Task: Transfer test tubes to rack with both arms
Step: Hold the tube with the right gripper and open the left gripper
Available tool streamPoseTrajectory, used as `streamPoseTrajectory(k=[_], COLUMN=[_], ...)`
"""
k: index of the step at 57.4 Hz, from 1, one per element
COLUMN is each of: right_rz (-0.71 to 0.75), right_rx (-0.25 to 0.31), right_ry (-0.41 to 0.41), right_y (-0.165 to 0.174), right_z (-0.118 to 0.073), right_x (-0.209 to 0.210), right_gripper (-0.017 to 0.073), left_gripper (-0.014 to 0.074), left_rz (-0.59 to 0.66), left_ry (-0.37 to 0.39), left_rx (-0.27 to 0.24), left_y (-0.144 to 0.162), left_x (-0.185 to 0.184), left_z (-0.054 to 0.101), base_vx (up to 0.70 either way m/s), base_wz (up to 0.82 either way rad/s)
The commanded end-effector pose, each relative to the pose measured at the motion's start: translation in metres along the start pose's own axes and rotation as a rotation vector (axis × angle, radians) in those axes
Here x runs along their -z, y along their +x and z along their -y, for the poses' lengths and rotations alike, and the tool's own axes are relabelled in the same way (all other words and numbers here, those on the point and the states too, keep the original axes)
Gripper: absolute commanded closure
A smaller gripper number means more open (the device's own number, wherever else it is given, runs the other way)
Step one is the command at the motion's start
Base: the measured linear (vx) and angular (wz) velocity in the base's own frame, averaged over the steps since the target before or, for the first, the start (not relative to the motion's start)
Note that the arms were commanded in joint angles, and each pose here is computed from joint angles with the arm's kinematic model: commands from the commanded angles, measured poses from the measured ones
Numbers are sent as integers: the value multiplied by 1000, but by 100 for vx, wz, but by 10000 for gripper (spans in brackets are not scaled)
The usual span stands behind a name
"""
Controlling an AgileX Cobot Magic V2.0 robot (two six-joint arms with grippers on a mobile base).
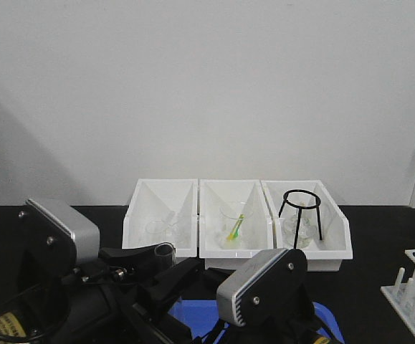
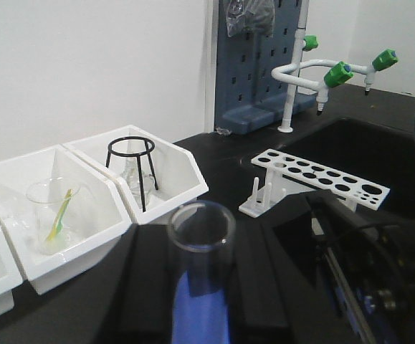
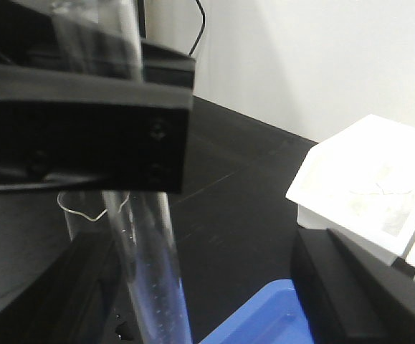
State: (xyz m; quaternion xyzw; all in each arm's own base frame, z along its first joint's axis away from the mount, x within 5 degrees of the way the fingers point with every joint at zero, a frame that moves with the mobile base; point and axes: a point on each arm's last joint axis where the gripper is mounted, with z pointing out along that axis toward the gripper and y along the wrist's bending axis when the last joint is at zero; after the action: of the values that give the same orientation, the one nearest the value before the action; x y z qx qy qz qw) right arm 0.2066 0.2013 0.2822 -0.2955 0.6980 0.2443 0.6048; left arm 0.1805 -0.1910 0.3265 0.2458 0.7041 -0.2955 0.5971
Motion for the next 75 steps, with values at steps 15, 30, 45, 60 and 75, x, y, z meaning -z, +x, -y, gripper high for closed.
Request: streamPoseTrajectory(k=[15, 30, 45, 60, 75], right_rz=[156, 155, 155, 156, 158], right_rx=[10, 46, 35, 35, 35], right_ry=[-6, -23, -26, -26, -26], right_y=[-27, -27, -27, -27, -27], right_z=[-1, -2, -3, -3, -3], right_x=[4, 4, 4, 4, 4], right_gripper=[15, 35, 131, 232, 246], left_gripper=[615, 615, 615, 615, 615], left_rz=[125, 159, 159, 158, 148], left_ry=[14, 23, 22, 25, 25], left_rx=[49, 49, 51, 75, 93], left_y=[-19, -18, -18, -18, -17], left_x=[-2, -8, -8, -8, -9], left_z=[3, 5, 5, 5, 5], base_vx=[0, 0, 0, 0, 0], base_wz=[0, 0, 0, 0, 0])
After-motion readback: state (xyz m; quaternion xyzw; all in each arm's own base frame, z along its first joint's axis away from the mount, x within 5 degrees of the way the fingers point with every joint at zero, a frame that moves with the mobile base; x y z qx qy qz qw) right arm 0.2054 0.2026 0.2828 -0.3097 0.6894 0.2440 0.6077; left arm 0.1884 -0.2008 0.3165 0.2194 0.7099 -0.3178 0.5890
